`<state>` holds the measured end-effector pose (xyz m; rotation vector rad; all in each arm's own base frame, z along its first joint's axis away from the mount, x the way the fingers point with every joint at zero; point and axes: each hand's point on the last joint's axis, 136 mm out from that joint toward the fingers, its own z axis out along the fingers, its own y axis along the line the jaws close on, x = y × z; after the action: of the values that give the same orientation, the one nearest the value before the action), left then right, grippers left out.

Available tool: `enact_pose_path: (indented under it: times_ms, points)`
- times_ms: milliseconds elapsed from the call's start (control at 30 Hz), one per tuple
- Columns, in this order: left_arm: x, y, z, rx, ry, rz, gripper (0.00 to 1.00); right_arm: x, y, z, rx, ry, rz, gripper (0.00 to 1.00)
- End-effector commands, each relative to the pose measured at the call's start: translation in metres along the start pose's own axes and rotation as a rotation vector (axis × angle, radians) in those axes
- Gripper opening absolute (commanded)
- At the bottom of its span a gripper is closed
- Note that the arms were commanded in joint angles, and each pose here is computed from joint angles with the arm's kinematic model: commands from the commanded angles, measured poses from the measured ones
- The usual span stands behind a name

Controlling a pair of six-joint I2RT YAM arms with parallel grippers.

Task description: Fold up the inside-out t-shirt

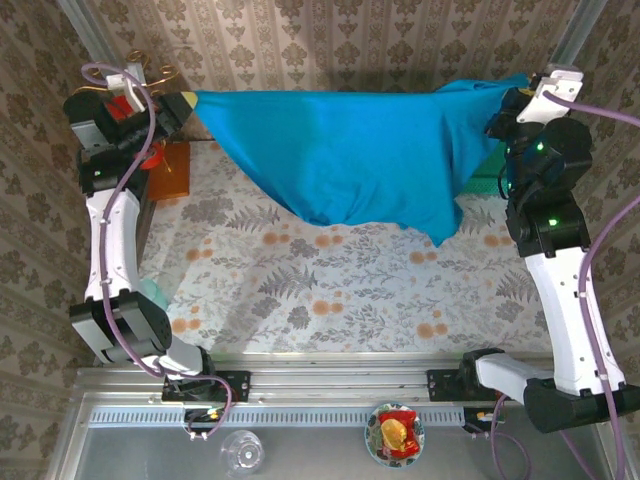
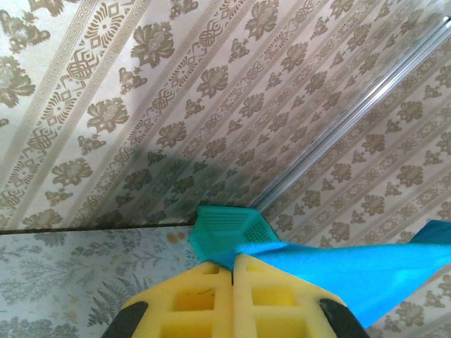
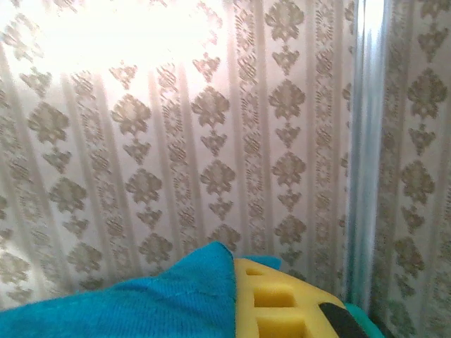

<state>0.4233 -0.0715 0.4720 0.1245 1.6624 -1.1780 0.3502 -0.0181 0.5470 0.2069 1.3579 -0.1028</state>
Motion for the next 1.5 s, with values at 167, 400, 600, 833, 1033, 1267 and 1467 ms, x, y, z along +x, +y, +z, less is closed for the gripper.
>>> enact_pose_path:
  times_ms: [167, 400, 600, 833, 1033, 1267, 1467]
  points:
    - [-0.066, -0.056, -0.033, 0.017, -0.128, 0.152, 0.0, 0.067, 0.035, 0.015, -0.183, 0.145, 0.182, 0.0]
    - [0.0, 0.004, 0.004, -0.012, 0.012, -0.018, 0.0, 0.036, 0.006, 0.007, -0.045, 0.082, 0.063, 0.0]
    - [0.027, 0.009, 0.026, 0.057, 0.045, -0.082, 0.0, -0.028, -0.022, -0.014, 0.086, -0.087, 0.032, 0.0]
    - [-0.007, -0.016, 0.004, 0.091, -0.018, -0.034, 0.0, 0.013, 0.008, 0.003, -0.066, 0.01, 0.131, 0.0]
    - [-0.05, -0.074, -0.033, 0.02, -0.107, 0.161, 0.0, 0.076, 0.036, 0.012, -0.188, 0.15, 0.262, 0.0]
    - [0.087, 0.039, 0.024, -0.009, 0.1, -0.17, 0.0, -0.011, -0.026, -0.023, 0.097, 0.015, -0.053, 0.0]
    - [0.084, 0.034, 0.031, 0.074, 0.076, -0.2, 0.0, -0.038, -0.034, -0.038, 0.127, -0.03, -0.105, 0.0]
